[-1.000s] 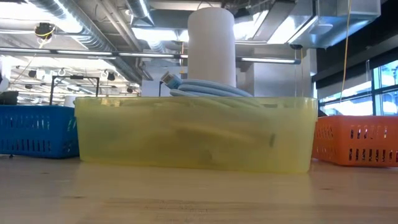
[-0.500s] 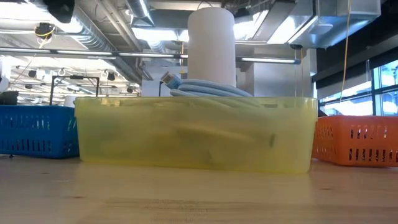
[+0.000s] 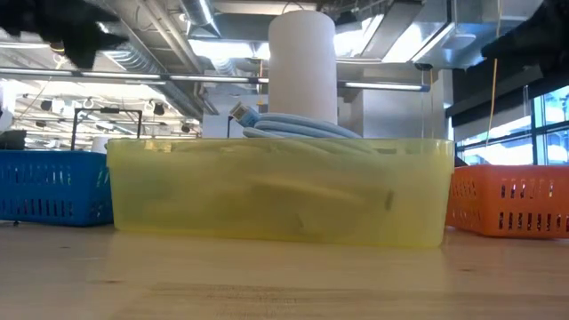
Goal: Pick & Place USB Port
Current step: Return to home position
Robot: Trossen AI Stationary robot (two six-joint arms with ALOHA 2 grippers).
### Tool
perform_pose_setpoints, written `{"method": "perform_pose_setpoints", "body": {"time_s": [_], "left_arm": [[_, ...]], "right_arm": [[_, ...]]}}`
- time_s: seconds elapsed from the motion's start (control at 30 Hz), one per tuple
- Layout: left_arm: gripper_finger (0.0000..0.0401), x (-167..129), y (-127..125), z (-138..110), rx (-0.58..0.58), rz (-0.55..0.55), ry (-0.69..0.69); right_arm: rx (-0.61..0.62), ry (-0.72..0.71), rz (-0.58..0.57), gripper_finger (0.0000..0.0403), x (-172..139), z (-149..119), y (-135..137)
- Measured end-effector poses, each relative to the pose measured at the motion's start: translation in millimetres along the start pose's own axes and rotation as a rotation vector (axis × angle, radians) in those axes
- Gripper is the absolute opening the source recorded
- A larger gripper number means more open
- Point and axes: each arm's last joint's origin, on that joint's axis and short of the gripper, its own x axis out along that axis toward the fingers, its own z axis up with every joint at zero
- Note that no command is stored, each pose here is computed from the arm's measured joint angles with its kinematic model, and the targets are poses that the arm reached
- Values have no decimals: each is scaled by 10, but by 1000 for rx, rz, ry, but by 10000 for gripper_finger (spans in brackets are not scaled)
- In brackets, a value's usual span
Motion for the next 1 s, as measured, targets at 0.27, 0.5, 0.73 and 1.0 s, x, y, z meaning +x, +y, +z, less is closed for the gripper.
{"method": "perform_pose_setpoints", "body": {"time_s": [0.27, 0.5, 0.73, 1.0], "left_arm": [[202, 256, -68, -499, -47, 89, -52], [202, 306, -50, -638, -58, 105, -33], [194, 347, -36, -710, -91, 56, -2], [183, 354, -33, -714, -44, 60, 4]], "right_arm": [[31, -32, 22, 1, 24, -224, -55], [36, -19, 76, 1, -32, -243, -29], [45, -15, 91, 2, -48, -247, -18], [72, -13, 95, 4, -50, -247, 1]]}}
